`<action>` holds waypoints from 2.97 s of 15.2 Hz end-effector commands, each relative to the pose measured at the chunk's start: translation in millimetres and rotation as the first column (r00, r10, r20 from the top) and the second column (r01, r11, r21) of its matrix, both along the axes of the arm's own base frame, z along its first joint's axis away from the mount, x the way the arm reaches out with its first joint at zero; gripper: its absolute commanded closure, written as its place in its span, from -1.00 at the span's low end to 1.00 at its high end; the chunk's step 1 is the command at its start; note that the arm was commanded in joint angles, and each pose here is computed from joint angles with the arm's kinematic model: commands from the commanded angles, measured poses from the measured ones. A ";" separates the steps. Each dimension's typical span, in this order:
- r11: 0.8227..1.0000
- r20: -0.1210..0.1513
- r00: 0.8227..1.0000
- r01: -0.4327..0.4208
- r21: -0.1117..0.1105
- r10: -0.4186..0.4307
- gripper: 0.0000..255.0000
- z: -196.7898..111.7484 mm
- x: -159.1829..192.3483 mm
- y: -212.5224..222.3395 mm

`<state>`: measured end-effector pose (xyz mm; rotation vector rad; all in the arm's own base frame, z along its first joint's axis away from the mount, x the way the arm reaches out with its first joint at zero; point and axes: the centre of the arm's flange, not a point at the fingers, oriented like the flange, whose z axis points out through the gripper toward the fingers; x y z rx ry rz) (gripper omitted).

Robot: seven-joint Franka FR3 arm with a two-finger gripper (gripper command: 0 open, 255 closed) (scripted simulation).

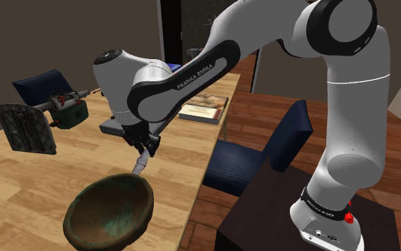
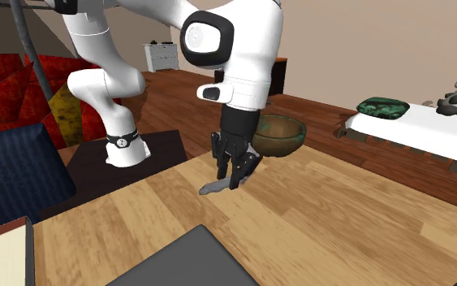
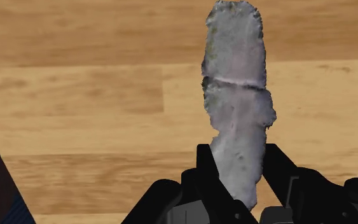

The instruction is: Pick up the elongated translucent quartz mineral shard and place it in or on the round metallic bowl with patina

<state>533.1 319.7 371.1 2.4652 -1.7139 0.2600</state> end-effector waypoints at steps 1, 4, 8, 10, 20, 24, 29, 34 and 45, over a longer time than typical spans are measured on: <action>1.000 -0.001 1.000 0.000 0.000 0.000 1.00 11.5 0.3 -0.7; 1.000 -0.001 1.000 0.000 0.000 0.000 1.00 27.3 0.3 -0.7; 1.000 -0.001 1.000 0.000 0.000 0.000 1.00 48.4 0.3 -0.7; 1.000 -0.001 1.000 0.000 0.000 0.000 1.00 59.0 0.3 -0.7; 1.000 -0.001 1.000 0.000 0.000 0.000 1.00 111.8 0.3 -0.7; 1.000 -0.001 1.000 0.000 0.000 0.000 1.00 125.0 -7.3 10.1; 1.000 -0.001 1.000 0.000 0.000 0.000 1.00 127.6 -45.3 63.9; 1.000 -0.001 1.000 0.000 0.000 0.000 1.00 130.1 -83.4 117.8; 1.000 -0.001 1.000 0.000 0.000 0.000 1.00 107.1 -132.4 187.3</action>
